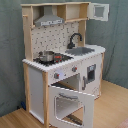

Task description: Play with the kitchen

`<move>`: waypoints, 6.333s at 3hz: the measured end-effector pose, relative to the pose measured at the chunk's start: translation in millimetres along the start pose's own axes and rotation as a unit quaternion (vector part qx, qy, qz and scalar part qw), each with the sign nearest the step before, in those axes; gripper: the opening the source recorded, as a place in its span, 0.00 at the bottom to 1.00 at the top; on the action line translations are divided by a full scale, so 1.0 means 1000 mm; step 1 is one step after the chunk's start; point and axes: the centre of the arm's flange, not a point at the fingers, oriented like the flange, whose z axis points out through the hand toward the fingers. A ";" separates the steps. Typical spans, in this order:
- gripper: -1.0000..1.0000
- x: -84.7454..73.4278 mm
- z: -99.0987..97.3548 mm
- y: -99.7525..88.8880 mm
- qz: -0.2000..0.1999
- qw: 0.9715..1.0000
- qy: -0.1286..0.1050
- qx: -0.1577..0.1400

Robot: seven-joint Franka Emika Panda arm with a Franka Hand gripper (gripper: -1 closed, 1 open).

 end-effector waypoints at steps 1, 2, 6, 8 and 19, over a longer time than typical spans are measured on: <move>1.00 -0.009 0.003 0.004 0.014 1.000 -0.026 -0.011; 1.00 -0.017 0.007 0.007 0.027 0.998 -0.049 -0.019; 1.00 -0.056 0.095 0.037 0.137 0.969 -0.200 -0.052; 1.00 -0.046 0.146 0.021 0.131 0.973 -0.190 -0.008; 0.00 -0.017 0.220 -0.012 -0.020 0.976 0.059 0.206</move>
